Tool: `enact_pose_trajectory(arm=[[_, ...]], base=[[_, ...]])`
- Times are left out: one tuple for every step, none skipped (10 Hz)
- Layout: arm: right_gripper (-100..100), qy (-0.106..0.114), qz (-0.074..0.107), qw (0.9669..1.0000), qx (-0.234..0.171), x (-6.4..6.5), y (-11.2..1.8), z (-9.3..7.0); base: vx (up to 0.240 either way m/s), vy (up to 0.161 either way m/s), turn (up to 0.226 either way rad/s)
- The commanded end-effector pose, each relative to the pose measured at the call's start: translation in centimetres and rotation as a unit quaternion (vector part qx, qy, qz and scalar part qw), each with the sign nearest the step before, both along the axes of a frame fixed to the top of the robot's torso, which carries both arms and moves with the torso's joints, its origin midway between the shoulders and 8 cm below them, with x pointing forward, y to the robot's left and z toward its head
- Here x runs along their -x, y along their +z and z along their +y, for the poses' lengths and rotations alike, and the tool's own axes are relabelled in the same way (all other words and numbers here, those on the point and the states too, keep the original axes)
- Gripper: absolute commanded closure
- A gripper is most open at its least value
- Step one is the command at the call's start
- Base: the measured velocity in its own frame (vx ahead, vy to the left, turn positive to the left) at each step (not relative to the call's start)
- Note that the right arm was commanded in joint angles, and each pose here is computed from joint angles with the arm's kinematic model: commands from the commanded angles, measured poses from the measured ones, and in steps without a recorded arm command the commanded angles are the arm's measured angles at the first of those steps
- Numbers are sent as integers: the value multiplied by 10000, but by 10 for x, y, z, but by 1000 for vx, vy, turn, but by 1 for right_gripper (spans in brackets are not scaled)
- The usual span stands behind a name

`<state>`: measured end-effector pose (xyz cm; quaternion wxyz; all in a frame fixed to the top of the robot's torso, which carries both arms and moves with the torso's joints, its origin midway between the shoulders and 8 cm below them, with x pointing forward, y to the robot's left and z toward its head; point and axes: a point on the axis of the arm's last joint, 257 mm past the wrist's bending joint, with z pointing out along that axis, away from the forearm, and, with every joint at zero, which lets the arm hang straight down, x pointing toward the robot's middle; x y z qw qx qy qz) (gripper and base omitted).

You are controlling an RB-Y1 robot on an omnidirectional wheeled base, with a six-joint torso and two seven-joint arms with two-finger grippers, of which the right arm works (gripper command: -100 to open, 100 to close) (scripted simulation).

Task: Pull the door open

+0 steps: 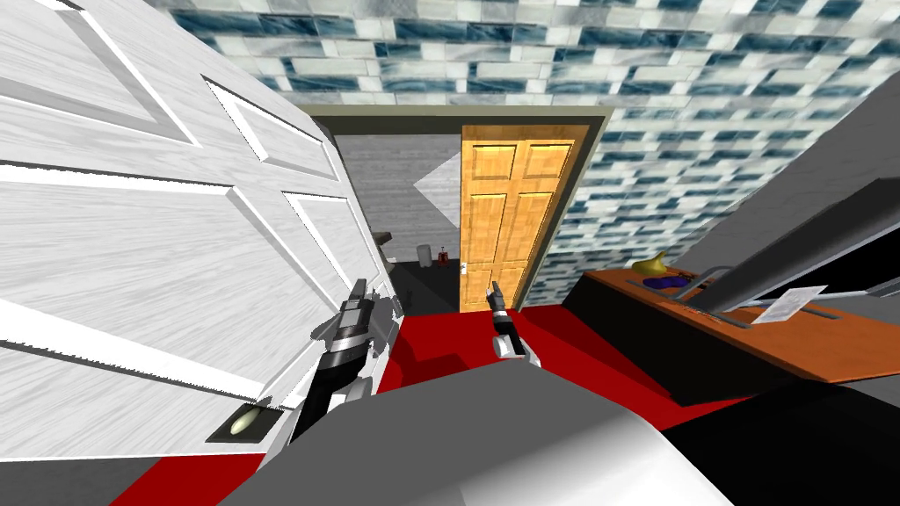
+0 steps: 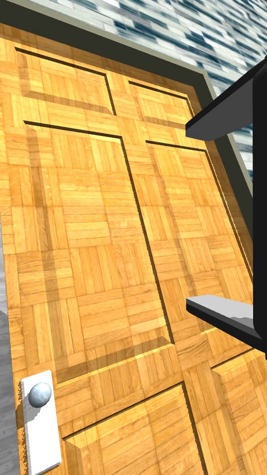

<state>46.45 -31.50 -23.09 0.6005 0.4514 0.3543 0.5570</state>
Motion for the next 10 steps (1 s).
enact_pose_trajectory(arm=[[-100,-54,106,9999,-6,-4,-11,-4],[-100,-57,134,9999,-6,-4,-14,-5],[-100,-91,212,9997,-11,-5,-21,-7],[-100,-126,290,9995,-15,-7,-29,-10],[-100,-160,367,9992,-19,-8,-37,-12],[-100,-160,367,9992,-19,-8,-37,-12],[-100,-194,441,9988,-22,-9,-44,-15],[-100,-227,514,9984,-25,-9,-51,-17],[-100,-262,587,9979,-27,-10,-58,-19],[-100,-296,661,9974,-29,-11,-65,-22]], base=[[99,-18,89],[65,-12,43],[56,-4,68],[74,-4,118],[96,-10,95],[75,-2,24],[64,-1,59],[89,-7,105],[87,-20,95],[95,-23,99]])
